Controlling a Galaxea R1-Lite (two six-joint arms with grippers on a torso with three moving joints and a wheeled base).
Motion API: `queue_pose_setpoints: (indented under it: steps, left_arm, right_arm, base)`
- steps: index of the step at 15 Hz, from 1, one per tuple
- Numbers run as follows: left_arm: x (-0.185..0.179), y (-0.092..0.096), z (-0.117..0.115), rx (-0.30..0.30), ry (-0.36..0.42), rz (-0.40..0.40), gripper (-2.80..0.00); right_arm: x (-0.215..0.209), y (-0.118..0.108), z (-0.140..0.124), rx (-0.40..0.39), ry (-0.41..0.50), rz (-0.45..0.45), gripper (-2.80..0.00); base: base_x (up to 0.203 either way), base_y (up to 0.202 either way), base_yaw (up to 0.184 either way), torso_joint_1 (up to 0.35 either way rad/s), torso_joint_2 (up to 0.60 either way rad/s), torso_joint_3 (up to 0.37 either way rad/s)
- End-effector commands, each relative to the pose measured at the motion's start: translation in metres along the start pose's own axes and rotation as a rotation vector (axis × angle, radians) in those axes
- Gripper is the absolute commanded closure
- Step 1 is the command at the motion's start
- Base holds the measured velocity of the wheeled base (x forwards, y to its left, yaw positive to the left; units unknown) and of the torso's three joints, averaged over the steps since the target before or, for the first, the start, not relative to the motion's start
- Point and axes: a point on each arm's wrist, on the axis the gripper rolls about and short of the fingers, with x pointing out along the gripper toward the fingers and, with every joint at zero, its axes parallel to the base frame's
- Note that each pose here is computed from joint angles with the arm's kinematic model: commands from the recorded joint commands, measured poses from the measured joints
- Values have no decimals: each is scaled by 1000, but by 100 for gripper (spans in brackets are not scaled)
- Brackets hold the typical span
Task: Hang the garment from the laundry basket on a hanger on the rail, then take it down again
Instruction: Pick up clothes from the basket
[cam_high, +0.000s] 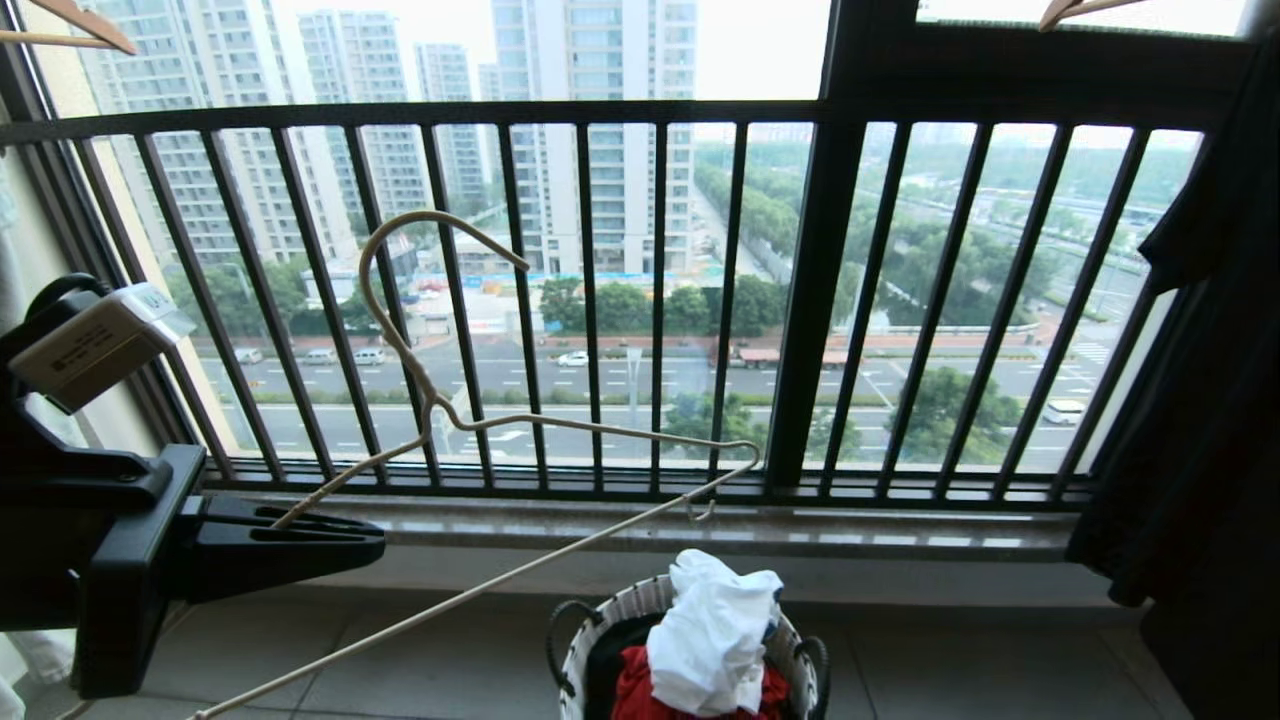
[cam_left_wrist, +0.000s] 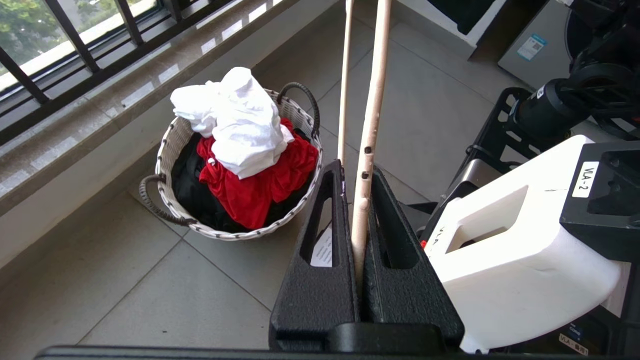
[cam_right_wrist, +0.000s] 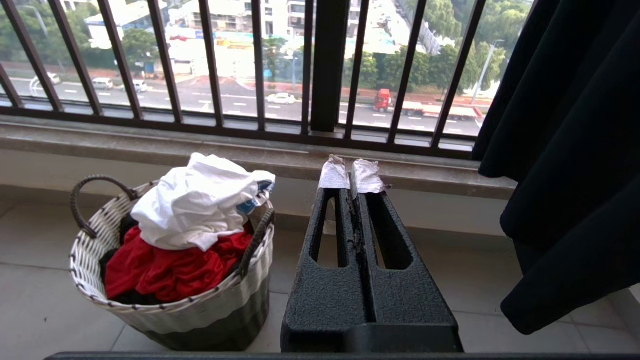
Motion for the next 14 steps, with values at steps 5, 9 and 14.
queue_pose_setpoints:
  steps: [5,9,14]
  left_arm:
    - [0,0,0,1,-1,-4,0]
    - [0,0,0,2,-2,-3,0]
    - [0,-1,0,2,-1,-7,0]
  right_arm:
    - [0,0,0,-1,1,1,0]
    - [0,0,0,-2,1,1,0]
    - [0,0,0,3,1,1,0]
  base:
    - [0,0,0,-109,456,344]
    - [0,0,0,-25,271,219]
    - [0,0,0,-6,6,17]
